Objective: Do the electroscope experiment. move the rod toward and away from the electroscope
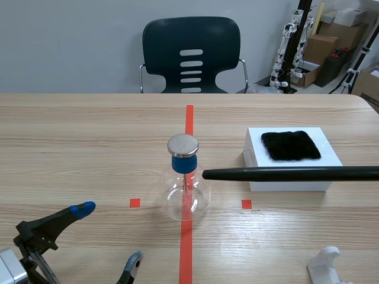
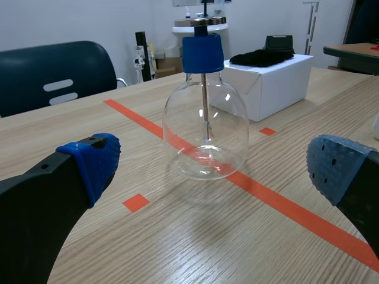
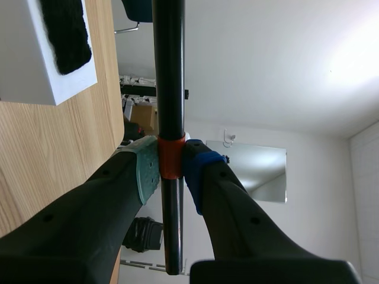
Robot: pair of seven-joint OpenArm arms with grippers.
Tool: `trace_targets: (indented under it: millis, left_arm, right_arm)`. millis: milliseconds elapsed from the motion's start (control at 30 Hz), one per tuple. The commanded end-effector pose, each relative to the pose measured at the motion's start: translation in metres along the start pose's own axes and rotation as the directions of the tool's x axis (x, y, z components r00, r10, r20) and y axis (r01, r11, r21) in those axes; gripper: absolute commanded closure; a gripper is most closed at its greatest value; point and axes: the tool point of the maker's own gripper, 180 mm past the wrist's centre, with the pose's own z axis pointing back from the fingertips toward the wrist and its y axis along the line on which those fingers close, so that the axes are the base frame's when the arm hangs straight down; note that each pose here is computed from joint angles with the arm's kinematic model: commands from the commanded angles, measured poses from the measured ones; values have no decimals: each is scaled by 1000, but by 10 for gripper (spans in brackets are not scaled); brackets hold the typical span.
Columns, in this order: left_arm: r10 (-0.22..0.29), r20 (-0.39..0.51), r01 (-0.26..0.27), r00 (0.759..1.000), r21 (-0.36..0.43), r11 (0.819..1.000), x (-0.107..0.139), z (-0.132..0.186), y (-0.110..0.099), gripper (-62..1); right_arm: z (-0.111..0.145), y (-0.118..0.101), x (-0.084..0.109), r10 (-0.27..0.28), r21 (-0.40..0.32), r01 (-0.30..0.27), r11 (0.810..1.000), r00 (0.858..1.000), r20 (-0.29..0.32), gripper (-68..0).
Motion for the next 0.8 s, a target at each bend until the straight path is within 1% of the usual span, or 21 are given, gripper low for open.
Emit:
trace_targets:
  millis: [0, 633, 767]
  left_arm:
    - [0, 27, 0, 1000, 2, 1000, 6, -2, 1, -623]
    - [0, 27, 0, 1000, 2, 1000, 6, -2, 1, -623]
    - [0, 27, 0, 1000, 2, 1000, 6, -2, 1, -623]
  right_arm:
    - [-2, -7, -1, -3, -33, 3, 999, 1000, -5, -13]
    - [-2, -7, -1, 0, -35, 0, 999, 1000, -6, -13]
    - [-2, -7, -3, -1, -35, 0, 999, 1000, -17, -13]
